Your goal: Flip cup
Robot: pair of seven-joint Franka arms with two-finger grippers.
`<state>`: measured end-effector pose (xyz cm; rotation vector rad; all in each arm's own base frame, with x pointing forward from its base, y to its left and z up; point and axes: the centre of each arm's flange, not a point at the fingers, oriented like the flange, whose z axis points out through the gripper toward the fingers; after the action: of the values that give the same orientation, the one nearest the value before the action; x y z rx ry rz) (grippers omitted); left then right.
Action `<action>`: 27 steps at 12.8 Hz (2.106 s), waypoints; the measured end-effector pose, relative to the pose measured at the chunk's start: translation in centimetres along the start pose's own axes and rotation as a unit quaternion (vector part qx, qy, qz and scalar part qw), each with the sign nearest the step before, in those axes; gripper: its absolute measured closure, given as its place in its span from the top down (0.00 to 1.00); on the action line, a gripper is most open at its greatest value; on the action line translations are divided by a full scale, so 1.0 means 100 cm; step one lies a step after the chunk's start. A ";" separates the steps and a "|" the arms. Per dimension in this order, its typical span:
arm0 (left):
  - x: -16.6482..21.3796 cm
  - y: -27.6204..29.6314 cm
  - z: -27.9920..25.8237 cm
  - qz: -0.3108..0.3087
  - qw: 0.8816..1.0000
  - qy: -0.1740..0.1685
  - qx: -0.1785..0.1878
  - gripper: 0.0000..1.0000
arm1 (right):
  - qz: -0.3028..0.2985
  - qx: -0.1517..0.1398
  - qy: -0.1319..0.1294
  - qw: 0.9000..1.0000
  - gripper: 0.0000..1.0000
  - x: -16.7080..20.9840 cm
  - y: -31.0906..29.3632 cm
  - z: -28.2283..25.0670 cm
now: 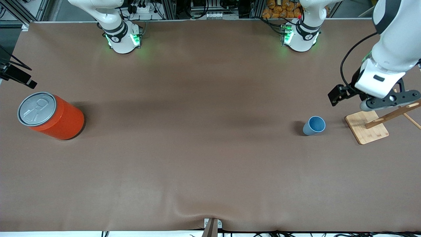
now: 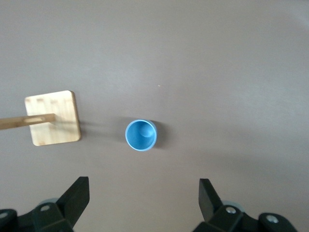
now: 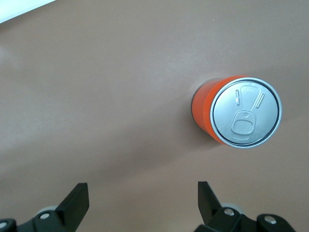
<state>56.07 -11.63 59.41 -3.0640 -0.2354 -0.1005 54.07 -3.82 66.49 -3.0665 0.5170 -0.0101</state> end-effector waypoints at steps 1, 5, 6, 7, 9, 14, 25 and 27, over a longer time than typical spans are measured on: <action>-0.002 -0.001 -0.001 0.003 1.000 -0.003 -0.006 1.00 | 0.000 -0.002 0.002 1.000 1.00 0.000 0.000 0.000; 0.000 -0.020 0.001 -0.013 0.999 -0.016 -0.034 1.00 | -0.001 -0.009 0.004 1.000 1.00 0.001 0.001 0.000; 0.001 -0.024 0.000 -0.011 0.999 -0.015 -0.035 1.00 | -0.001 -0.010 0.005 1.000 1.00 0.001 0.001 0.000; 0.002 -0.026 -0.002 -0.004 0.999 -0.013 -0.036 1.00 | -0.001 -0.010 0.005 1.000 1.00 0.001 0.001 0.000; 0.005 -0.030 -0.010 0.015 0.999 -0.003 -0.039 1.00 | -0.001 -0.011 0.005 1.000 1.00 0.001 0.001 0.000; 0.009 -0.039 -0.013 0.029 1.000 0.010 -0.008 1.00 | 0.000 -0.011 0.005 1.000 1.00 0.001 0.001 0.000; 0.004 -0.055 -0.023 0.022 0.999 -0.020 0.014 1.00 | -0.001 -0.011 0.005 1.000 1.00 0.001 0.001 0.000; 0.002 -0.063 -0.027 0.017 1.000 -0.023 0.010 1.00 | -0.001 -0.011 0.005 1.000 1.00 0.001 0.001 0.000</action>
<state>55.13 -5.57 62.55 -3.0522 -0.1863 -0.0266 54.10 -3.94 66.51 -3.0895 0.5193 -0.0187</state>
